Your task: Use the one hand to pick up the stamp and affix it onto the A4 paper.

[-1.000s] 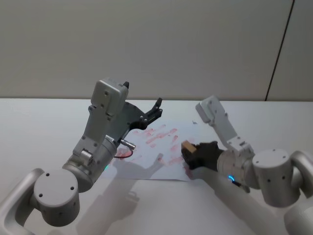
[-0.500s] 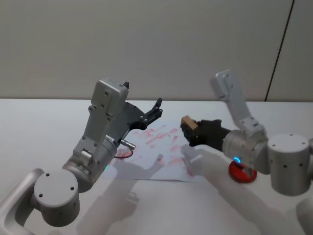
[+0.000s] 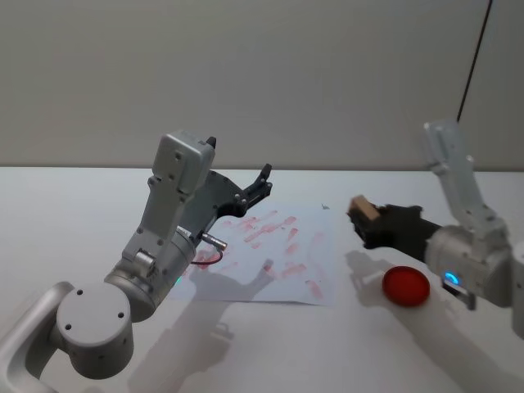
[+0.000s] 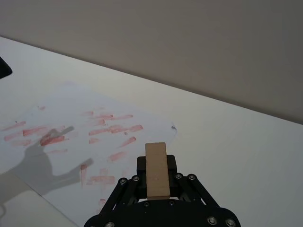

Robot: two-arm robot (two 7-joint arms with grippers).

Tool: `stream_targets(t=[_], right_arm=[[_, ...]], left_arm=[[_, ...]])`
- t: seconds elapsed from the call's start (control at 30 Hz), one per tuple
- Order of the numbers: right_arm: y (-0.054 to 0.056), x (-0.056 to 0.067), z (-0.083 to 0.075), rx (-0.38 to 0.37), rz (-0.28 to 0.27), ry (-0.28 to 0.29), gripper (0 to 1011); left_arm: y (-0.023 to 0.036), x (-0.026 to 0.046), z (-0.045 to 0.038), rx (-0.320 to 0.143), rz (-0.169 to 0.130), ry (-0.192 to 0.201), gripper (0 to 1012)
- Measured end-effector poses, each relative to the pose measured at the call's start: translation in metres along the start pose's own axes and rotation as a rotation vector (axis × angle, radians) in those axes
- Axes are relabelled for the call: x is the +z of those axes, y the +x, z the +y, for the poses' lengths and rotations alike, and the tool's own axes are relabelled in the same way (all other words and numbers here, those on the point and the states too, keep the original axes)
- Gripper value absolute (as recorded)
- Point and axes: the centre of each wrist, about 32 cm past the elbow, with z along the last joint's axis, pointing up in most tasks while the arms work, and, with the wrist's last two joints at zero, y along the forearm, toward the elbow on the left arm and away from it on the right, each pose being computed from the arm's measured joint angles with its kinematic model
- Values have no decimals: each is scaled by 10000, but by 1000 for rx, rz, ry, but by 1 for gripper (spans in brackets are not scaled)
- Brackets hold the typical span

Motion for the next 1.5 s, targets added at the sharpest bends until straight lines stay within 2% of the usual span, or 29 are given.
stream_targets(t=[0.33,0.83,1.4,1.47,1.5], right_arm=[[91,-144,-225,-38,-5,-24,220],[178,-353,-406,-67,-33,-86,220],[187,-493,-407,-68,-62,-131,222],[186,-498,-404,-67,-63,-132,252],[184,-503,-400,-67,-65,-133,305]], left_arm=[[0,0,0,0,0,0,1002],[0,0,0,0,0,0,1002],[0,0,0,0,0,0,1002],[0,0,0,0,0,0,1002],[0,0,0,0,0,0,1002]])
